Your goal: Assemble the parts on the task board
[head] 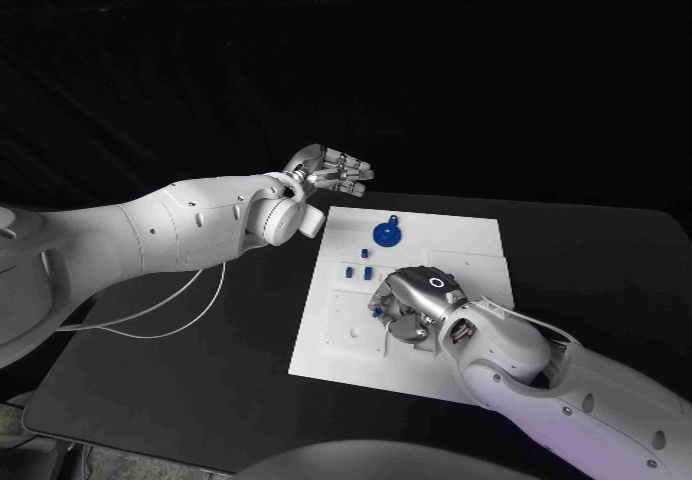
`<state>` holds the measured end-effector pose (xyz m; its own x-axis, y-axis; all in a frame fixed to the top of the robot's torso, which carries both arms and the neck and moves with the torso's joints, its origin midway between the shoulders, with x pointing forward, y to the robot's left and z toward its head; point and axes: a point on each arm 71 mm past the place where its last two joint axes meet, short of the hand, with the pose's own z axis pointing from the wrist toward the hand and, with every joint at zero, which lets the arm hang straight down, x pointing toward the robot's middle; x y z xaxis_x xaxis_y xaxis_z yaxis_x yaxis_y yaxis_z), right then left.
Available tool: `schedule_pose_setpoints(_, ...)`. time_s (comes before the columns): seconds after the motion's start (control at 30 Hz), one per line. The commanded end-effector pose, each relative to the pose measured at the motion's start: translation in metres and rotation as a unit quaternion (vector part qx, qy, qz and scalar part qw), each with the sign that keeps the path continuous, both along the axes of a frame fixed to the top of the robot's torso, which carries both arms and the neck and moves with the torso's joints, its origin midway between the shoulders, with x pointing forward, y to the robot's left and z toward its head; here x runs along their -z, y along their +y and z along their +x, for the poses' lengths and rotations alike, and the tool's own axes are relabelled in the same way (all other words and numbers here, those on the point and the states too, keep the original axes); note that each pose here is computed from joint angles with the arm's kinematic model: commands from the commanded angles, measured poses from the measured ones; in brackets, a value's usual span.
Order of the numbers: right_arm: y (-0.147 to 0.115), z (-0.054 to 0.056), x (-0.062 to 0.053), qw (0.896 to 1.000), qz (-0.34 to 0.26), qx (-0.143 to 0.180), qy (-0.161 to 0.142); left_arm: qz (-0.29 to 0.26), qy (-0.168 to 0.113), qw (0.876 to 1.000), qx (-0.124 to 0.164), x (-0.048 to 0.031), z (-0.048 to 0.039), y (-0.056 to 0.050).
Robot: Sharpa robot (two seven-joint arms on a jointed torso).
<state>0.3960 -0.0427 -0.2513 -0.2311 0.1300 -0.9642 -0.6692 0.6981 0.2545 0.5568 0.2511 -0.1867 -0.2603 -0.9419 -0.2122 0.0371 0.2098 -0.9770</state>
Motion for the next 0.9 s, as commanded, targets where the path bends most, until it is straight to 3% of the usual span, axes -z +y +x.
schedule_pose_setpoints(0.03,0.0016,-0.0016,0.004,1.0,-0.024,-0.004,0.002,-0.004,0.001,1.0,0.008,-0.0003,-0.0002,-0.0027)
schedule_pose_setpoints(0.57,0.0071,-0.001,0.0061,0.999,-0.032,-0.006,0.007,-0.004,0.004,1.0,0.011,0.0,-0.0004,-0.0041)
schedule_pose_setpoints(0.9,0.0042,0.0,0.0043,1.0,-0.007,0.0,0.009,-0.004,0.006,1.0,0.012,0.0003,-0.0007,-0.0038)
